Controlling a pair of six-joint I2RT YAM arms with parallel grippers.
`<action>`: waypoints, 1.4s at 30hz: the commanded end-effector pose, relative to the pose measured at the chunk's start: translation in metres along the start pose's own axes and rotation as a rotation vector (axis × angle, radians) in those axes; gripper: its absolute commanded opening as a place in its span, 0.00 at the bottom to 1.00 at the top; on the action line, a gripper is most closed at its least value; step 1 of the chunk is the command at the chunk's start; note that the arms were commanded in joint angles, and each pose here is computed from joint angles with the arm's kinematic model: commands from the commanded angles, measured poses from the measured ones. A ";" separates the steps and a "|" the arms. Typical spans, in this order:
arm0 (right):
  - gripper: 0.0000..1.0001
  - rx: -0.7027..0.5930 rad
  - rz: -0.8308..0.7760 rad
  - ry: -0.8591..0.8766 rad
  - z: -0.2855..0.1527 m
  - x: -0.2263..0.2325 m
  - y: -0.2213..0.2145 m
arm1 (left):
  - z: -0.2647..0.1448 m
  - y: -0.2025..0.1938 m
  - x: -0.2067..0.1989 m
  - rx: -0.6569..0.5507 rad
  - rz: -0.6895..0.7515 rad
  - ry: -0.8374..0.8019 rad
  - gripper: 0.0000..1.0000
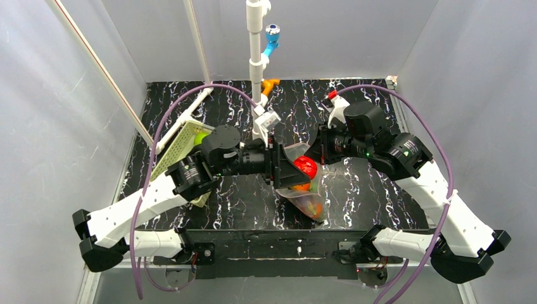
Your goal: Place the food in the zip-top bag and seal the zipper
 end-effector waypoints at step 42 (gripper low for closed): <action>0.01 0.107 0.061 0.310 -0.024 0.036 0.023 | -0.077 0.034 0.039 -0.073 0.115 0.571 0.90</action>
Point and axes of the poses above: each gripper's point midway between its finger pads, its own z axis out along the fingers, its own x axis along the line the jaws close on, y = z × x, the point moved 3 cm from there along -z, back along the fingers, and after that the axes turned 15 degrees about z, right-handed, at the moved point
